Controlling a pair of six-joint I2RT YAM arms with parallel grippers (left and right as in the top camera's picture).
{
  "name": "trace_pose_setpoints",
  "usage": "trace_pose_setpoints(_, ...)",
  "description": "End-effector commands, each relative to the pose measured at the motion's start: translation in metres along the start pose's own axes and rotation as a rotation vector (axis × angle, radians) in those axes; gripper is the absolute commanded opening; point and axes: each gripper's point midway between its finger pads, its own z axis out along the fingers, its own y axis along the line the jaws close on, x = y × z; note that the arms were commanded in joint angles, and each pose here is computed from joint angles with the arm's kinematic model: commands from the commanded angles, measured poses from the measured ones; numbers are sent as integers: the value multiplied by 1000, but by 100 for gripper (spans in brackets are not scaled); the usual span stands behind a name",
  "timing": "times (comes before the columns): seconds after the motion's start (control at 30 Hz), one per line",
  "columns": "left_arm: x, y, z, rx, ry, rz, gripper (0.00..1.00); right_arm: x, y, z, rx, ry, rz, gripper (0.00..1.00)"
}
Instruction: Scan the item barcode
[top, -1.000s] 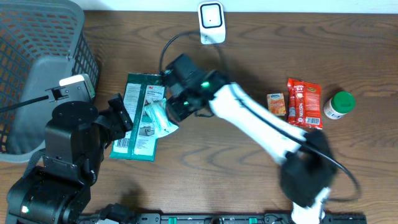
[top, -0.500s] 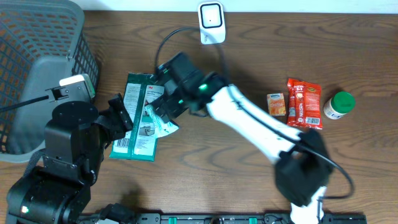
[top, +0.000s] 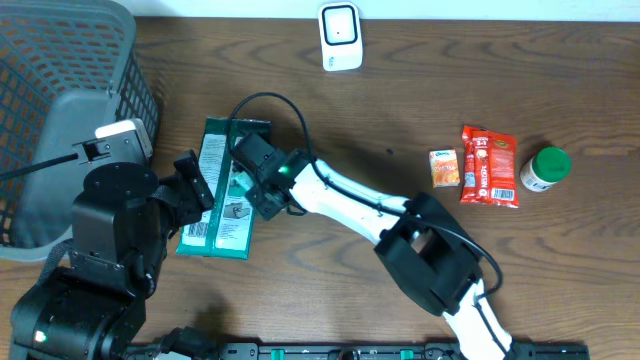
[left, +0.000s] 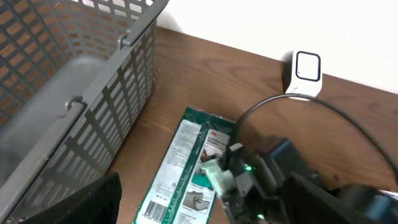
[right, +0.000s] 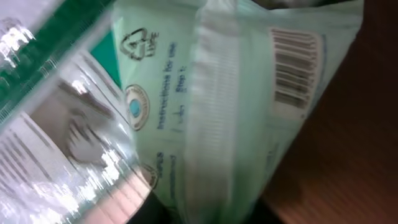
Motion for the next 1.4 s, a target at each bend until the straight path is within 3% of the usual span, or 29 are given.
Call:
trace_pose_setpoints(0.0,-2,2,-2,-9,-10,6,82,-21,-32,-70,130,-100,34,5)
trace_pose_setpoints(0.13,-2,2,-2,-9,-10,6,82,7,-66,-110,251,-11,34,7)
trace_pose_setpoints(0.2,-2,2,-2,-9,-10,6,82,35,-80,-116,277,111,-24,10)
trace_pose_setpoints(0.43,-2,2,-2,-9,-10,6,82,95,-112,-84,304,279,31,16)
trace_pose_setpoints(0.47,-2,2,-2,-9,-10,6,82,104,-118,-73,307,285,42,31)
trace_pose_setpoints(0.5,-2,2,-2,-9,-10,6,82,107,-120,-70,309,284,46,56)
trace_pose_setpoints(0.53,-2,2,-2,-9,-10,6,82,109,-124,-67,313,285,53,71)
trace_pose_setpoints(0.63,-2,2,-2,-9,-10,6,82,104,-136,-77,332,276,79,76)
trace_pose_setpoints(0.77,-2,2,-2,-9,-10,6,82,80,-143,-110,297,217,134,73)
trace_pose_setpoints(0.83,-2,2,-2,-9,-10,6,82,68,-140,-126,242,182,163,66)
trace_pose_setpoints(0.87,-2,2,-2,-9,-10,6,82,64,-137,-132,214,168,174,57)
trace_pose_setpoints(0.9,-2,2,-2,-9,-9,6,82,56,-131,-141,149,135,201,16)
trace_pose_setpoints(0.93,-2,2,-2,-9,-10,6,82,55,-130,-143,129,125,219,2)
trace_pose_setpoints(1.1,-2,2,-2,-9,-9,6,82,66,-130,-138,94,156,343,1)
trace_pose_setpoints(1.37,-2,2,-2,-9,-9,6,82,119,-127,-75,108,222,414,1)
